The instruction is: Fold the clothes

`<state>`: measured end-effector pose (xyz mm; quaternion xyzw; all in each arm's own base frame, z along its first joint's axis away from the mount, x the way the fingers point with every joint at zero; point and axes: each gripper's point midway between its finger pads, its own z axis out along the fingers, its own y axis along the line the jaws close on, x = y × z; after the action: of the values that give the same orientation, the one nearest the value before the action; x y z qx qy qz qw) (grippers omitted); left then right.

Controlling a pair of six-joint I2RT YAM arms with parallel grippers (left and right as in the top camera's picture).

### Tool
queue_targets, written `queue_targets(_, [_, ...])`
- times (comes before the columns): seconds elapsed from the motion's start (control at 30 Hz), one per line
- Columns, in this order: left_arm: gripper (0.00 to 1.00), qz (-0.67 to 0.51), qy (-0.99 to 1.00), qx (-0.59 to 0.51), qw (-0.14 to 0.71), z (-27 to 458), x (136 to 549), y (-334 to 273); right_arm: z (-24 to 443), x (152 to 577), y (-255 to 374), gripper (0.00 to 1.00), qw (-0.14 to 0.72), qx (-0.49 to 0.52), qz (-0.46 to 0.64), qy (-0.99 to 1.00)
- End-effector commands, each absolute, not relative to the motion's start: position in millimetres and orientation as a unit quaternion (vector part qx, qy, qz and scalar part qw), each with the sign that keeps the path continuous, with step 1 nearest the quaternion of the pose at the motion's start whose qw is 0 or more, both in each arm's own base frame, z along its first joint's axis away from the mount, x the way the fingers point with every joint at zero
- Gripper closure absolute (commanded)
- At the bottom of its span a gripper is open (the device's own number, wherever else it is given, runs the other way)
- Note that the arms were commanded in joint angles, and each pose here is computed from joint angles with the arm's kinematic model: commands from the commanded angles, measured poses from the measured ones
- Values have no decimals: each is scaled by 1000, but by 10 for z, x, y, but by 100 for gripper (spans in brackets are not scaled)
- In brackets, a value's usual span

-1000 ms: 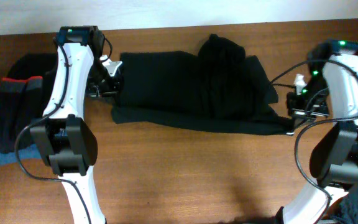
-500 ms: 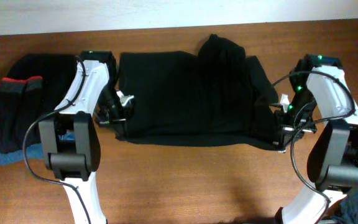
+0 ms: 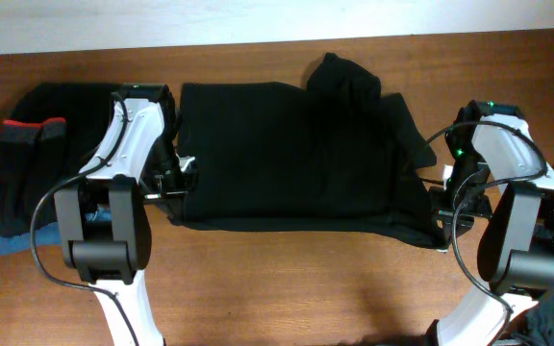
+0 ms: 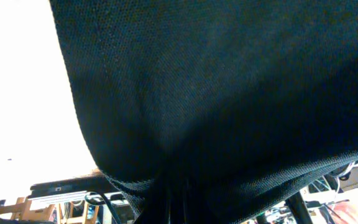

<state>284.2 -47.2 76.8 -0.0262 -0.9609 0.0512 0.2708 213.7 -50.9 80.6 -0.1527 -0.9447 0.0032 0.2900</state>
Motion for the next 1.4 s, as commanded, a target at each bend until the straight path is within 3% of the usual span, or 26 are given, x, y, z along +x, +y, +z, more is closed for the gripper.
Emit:
queue_targets(0.0, [99,41,-965,-21,260,851,2821,-409,853,2113,-553,96,282,-157,18,-946])
queue_targets(0.33, [100,40,-959,-17,280,815,2690,-383,945,2070,-543,96,279,-160,18,-947])
queue_targets(0.63, [100,18,-968,12,251,738,2830,-186,893,2155,-559,96,251,-161,18,-954])
queue_targets(1.0, [100,26,-995,40,89,469,3592,-218,656,2743,-653,96,123,-160,15,-979])
queue_targets(1.37, [100,32,-997,71,-4,431,4053,-232,600,3557,-380,96,-35,-112,-62,-991])
